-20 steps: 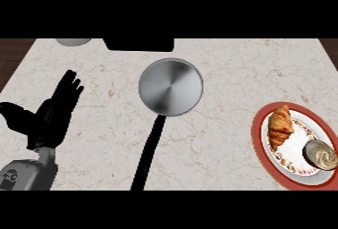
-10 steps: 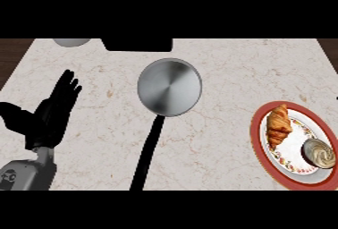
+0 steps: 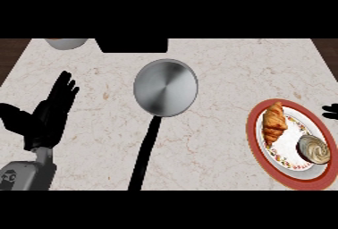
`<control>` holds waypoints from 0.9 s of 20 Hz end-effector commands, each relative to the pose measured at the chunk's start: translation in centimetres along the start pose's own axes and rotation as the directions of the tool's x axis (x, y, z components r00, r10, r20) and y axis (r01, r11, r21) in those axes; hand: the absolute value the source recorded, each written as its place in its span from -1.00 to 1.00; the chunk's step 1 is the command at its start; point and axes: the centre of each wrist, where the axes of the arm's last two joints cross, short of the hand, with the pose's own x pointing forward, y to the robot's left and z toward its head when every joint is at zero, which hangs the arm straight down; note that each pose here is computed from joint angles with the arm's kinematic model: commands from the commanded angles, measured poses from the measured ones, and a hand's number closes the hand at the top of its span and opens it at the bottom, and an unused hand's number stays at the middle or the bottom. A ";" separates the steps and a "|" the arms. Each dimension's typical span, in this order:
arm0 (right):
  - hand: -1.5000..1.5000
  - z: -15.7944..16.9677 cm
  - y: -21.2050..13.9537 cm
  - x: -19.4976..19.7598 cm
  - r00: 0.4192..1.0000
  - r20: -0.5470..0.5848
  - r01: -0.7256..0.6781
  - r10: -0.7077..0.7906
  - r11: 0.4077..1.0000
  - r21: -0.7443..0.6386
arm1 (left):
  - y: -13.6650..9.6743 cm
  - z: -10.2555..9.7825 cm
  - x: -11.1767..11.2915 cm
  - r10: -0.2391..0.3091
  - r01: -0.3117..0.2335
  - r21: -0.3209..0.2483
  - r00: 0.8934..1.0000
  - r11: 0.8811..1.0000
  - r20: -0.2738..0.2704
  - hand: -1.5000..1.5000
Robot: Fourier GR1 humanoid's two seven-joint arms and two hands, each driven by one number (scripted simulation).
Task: Pick the cupcake from the plate and place it in the pan
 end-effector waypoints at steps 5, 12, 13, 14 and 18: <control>-1.00 0.0 0.8 2.5 0.997 -0.048 -0.064 0.063 0.998 -0.027 | 1.7 1.0 1.4 0.004 -0.004 0.003 1.000 1.000 0.006 0.00; -1.00 -2.5 1.7 5.8 0.997 -0.051 -0.066 0.065 0.998 -0.006 | -1.3 1.3 1.2 0.009 -0.009 -0.006 1.000 1.000 0.002 0.00; -1.00 -2.4 1.3 5.3 0.995 -0.080 -0.065 0.065 0.998 0.002 | -1.9 0.8 0.1 -0.005 0.005 -0.001 1.000 1.000 -0.008 0.00; -1.00 -3.5 3.8 4.5 0.995 -0.078 -0.065 0.067 0.998 0.025 | 0.4 0.7 -0.4 -0.018 0.018 0.004 1.000 1.000 -0.003 0.00; -1.00 -4.4 2.1 5.8 0.989 -0.127 -0.075 0.073 0.997 -0.007 | -0.9 0.9 -0.3 0.001 -0.001 0.001 1.000 1.000 -0.003 0.00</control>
